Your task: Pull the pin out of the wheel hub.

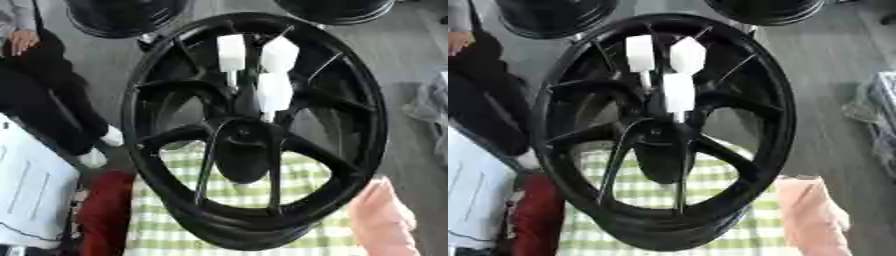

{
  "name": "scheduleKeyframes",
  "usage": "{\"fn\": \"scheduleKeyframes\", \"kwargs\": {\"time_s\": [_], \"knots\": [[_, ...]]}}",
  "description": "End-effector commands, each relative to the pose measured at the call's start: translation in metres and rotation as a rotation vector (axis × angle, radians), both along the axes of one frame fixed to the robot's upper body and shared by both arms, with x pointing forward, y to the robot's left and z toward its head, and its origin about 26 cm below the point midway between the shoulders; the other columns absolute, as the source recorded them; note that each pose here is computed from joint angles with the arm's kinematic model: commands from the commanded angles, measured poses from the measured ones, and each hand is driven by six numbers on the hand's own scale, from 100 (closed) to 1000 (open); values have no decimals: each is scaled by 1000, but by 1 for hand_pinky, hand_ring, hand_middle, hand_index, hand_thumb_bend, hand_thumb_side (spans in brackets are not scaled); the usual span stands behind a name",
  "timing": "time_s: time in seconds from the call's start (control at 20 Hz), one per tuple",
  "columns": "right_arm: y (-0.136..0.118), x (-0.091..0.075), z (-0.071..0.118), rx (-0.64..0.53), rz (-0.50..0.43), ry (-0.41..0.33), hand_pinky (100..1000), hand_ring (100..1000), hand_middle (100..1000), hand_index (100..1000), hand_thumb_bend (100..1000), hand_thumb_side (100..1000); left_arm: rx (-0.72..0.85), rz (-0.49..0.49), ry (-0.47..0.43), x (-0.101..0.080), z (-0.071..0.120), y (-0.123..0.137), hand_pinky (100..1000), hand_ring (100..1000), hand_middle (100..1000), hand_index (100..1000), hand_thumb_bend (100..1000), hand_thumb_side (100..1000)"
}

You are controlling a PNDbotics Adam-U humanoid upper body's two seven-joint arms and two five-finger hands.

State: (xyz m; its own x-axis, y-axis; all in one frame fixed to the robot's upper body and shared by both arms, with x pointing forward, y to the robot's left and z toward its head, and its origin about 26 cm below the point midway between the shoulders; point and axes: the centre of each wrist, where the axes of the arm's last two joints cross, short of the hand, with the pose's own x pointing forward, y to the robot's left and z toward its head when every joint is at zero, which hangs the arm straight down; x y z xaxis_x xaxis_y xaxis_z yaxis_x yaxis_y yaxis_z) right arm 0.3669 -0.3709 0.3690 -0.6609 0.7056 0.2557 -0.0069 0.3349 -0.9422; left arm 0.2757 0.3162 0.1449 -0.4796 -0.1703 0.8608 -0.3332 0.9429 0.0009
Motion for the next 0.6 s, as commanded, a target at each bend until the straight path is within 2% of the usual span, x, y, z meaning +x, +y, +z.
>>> {"fn": "scheduleKeyframes", "kwargs": {"time_s": [0.05,0.6], "knots": [[-6,-10,18,-22,-17,-40,794,776,735,793,100,124,23,2,-38,-1,11,3,768,765,758,799,284,654],[-1,-9,21,-24,-2,-51,795,777,735,793,100,100,27,2,-49,-1,14,2,769,771,753,792,311,635]]}}
